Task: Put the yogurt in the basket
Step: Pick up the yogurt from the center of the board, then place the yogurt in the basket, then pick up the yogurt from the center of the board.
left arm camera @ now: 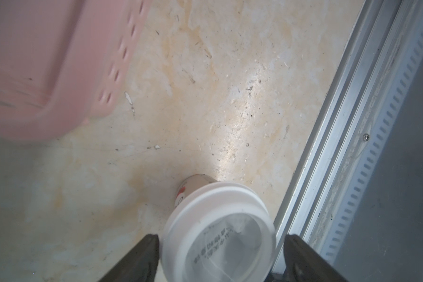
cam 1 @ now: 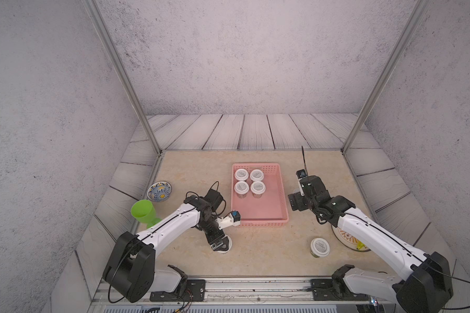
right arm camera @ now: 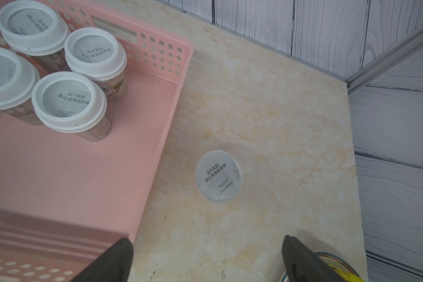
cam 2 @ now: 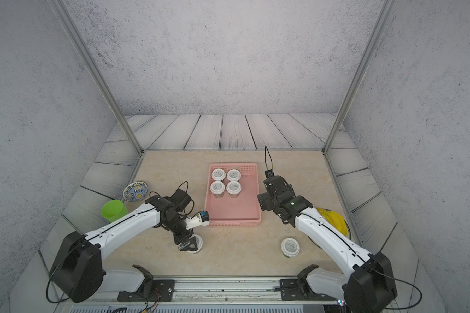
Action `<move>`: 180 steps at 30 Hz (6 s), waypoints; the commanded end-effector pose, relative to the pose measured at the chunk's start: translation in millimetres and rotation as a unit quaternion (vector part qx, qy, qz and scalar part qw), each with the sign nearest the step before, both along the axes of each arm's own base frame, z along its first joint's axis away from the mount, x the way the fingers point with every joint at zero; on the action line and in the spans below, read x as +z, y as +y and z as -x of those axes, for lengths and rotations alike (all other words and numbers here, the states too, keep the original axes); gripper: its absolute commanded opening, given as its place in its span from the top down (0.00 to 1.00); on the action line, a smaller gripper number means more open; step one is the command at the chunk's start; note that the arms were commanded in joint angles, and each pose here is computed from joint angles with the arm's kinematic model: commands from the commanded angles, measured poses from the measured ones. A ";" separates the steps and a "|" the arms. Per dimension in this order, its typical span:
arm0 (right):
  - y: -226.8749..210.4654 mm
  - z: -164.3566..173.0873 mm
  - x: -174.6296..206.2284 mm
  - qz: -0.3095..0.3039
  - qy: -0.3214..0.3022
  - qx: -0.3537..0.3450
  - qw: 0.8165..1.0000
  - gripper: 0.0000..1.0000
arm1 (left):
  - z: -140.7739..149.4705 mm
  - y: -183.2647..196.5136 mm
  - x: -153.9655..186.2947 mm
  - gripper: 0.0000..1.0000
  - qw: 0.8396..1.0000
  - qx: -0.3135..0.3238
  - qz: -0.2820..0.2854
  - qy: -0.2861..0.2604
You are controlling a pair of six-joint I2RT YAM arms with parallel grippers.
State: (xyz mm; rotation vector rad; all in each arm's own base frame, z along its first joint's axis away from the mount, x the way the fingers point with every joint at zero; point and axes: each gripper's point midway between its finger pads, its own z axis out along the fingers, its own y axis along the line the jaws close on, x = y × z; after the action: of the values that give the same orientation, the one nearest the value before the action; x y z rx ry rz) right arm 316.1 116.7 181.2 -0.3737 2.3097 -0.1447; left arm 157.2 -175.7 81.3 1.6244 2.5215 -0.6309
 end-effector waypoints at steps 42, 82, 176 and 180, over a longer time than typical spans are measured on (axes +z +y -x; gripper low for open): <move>-7.8 -2.4 1.1 0.004 -0.001 -0.015 1.000 0.00 | 3.2 -4.2 15.7 0.25 1.000 -0.005 -0.005 0.006; -8.1 -2.9 4.7 -0.007 -0.008 -0.017 1.000 0.00 | -160.1 -95.2 77.1 0.29 0.981 0.178 -0.037 -0.061; -34.7 -39.8 -42.2 -0.115 0.157 -0.179 0.965 0.01 | -173.4 30.5 131.8 0.02 0.903 0.356 0.098 -0.218; -32.0 -49.5 -54.2 -0.134 0.182 -0.183 0.957 0.02 | -177.1 42.2 134.2 0.02 0.893 0.374 0.113 -0.221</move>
State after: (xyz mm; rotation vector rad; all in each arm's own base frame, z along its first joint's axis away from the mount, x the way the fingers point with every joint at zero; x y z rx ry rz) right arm 364.0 80.6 130.2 0.1434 2.6637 0.0005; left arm 333.6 -134.6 208.1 0.5645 2.3668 -0.3230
